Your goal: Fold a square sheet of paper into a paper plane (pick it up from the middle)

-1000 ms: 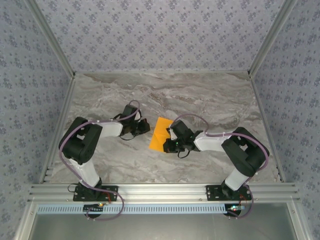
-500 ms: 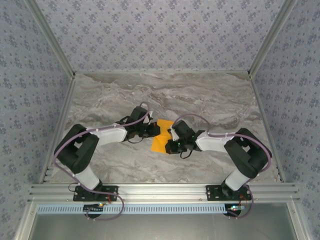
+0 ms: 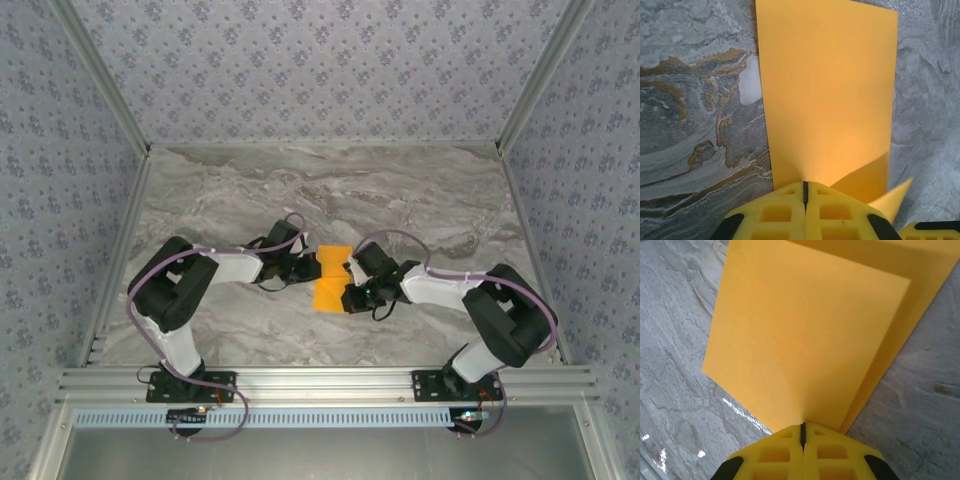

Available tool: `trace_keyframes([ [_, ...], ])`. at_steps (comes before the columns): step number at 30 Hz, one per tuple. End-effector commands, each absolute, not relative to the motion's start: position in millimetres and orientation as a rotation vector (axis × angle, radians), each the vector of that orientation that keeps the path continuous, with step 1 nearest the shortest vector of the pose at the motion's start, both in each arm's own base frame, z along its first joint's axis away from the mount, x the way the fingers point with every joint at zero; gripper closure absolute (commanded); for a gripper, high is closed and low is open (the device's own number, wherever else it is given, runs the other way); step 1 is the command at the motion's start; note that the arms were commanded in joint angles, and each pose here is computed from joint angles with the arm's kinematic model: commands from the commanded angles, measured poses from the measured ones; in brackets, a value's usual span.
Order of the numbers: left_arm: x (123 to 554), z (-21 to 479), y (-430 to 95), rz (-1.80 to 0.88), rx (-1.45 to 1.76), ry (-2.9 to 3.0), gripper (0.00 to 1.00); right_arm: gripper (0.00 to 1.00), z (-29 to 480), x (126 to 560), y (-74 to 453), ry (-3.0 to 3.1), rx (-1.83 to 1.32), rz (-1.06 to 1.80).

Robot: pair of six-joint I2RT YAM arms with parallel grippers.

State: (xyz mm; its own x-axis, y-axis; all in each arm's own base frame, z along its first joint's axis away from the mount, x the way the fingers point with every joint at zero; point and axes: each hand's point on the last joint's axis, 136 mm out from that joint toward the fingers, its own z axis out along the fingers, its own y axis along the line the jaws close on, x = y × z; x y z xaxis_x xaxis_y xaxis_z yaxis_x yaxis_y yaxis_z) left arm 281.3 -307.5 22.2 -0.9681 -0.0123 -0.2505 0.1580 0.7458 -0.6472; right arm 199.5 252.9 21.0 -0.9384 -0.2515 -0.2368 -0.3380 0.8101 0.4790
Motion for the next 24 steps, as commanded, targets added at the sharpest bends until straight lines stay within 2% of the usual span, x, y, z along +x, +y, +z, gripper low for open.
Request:
trace_keyframes([
  [1, 279, 16, -308, -1.013, 0.128, 2.722, 0.98, 0.97, 38, 205, 254, 2.829, -0.465, 0.791],
  [8, 278, 11, -305, -0.989, 0.122, 2.736, 0.99, 0.96, 69, 227, 281, 2.718, -0.457, 0.888],
  [15, 282, 21, -309, -1.0, 0.12, 2.716, 0.99, 0.97, 37, 236, 287, 2.81, -0.456, 0.818],
  [24, 293, 65, -312, -1.037, 0.103, 2.606, 0.97, 0.97, 17, 237, 278, 2.858, -0.433, 0.76],
])
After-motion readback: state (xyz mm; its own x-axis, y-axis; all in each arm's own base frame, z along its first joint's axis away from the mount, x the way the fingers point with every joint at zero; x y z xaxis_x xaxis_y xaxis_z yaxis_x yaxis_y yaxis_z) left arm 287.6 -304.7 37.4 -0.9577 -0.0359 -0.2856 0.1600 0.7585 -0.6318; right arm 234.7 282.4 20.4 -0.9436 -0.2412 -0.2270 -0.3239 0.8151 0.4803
